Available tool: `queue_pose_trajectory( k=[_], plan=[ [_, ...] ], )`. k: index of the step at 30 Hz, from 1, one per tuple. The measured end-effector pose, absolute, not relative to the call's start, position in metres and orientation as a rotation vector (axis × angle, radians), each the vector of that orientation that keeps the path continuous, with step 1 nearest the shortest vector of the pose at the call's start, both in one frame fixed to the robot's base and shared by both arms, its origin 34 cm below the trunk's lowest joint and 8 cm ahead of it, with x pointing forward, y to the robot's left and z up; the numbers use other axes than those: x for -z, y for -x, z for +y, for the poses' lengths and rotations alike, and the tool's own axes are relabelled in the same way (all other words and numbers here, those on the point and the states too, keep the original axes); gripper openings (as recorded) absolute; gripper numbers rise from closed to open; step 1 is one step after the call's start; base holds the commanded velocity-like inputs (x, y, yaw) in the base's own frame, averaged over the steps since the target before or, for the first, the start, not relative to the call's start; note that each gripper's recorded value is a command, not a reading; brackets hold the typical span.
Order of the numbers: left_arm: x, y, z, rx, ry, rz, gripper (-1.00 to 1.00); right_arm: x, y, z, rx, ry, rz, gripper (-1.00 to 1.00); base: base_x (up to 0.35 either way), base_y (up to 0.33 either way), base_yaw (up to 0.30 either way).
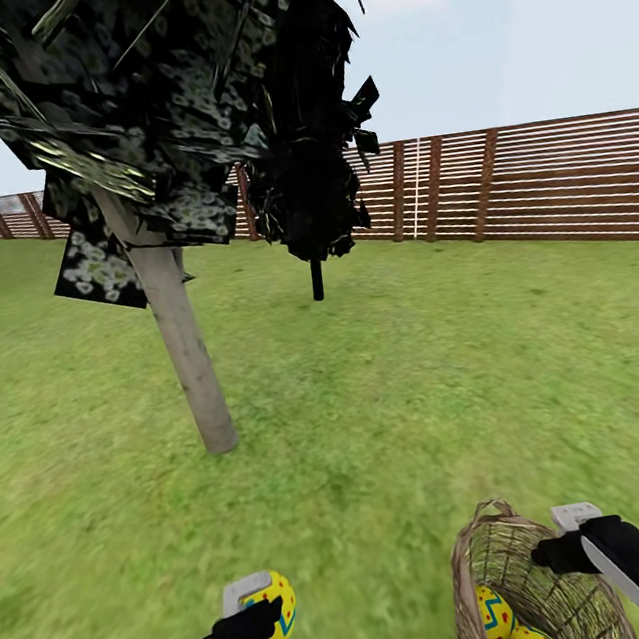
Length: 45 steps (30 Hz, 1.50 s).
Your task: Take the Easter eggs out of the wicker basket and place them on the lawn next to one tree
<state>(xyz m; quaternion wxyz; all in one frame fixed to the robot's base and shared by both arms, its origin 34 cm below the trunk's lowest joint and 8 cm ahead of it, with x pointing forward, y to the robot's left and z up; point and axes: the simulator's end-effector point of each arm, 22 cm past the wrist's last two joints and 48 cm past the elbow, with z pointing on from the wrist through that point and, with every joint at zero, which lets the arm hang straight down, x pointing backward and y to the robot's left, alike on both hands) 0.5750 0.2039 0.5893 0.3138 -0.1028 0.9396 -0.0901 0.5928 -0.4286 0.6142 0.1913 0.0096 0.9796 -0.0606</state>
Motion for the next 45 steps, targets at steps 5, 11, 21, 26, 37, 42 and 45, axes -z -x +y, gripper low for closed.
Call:
queue_pose_trajectory(
  k=[5,11,21,26,37,42,45],
  plan=[
    [-0.588,-0.576,0.205,0.233,0.267,2.46,-1.0,-0.612,-0.593,-0.428,0.169,-0.028,2.752,1.0,0.0,0.0,0.0],
    [-0.577,-0.575,0.203,0.236,0.27,2.463,-1.0,-0.602,-0.592,-0.429,0.169,-0.03,2.753,1.0,0.0,0.0,0.0],
    [-0.559,-0.573,0.204,0.234,0.27,2.464,-1.0,-0.584,-0.591,-0.428,0.169,-0.029,2.752,1.0,0.0,0.0,0.0],
    [-0.55,-0.573,0.204,0.234,0.272,2.463,-1.0,-0.576,-0.59,-0.428,0.168,-0.027,2.752,1.0,0.0,0.0,0.0],
    [-0.53,-0.571,0.204,0.235,0.272,2.462,-1.0,-0.555,-0.588,-0.428,0.169,-0.027,2.752,1.0,0.0,0.0,0.0],
    [-0.521,-0.57,0.204,0.235,0.272,2.462,-1.0,-0.546,-0.587,-0.428,0.169,-0.027,2.753,1.0,0.0,0.0,0.0],
    [-0.515,-0.57,0.204,0.235,0.272,2.462,-1.0,-0.54,-0.587,-0.428,0.169,-0.027,2.753,1.0,0.0,0.0,0.0]
  ],
)
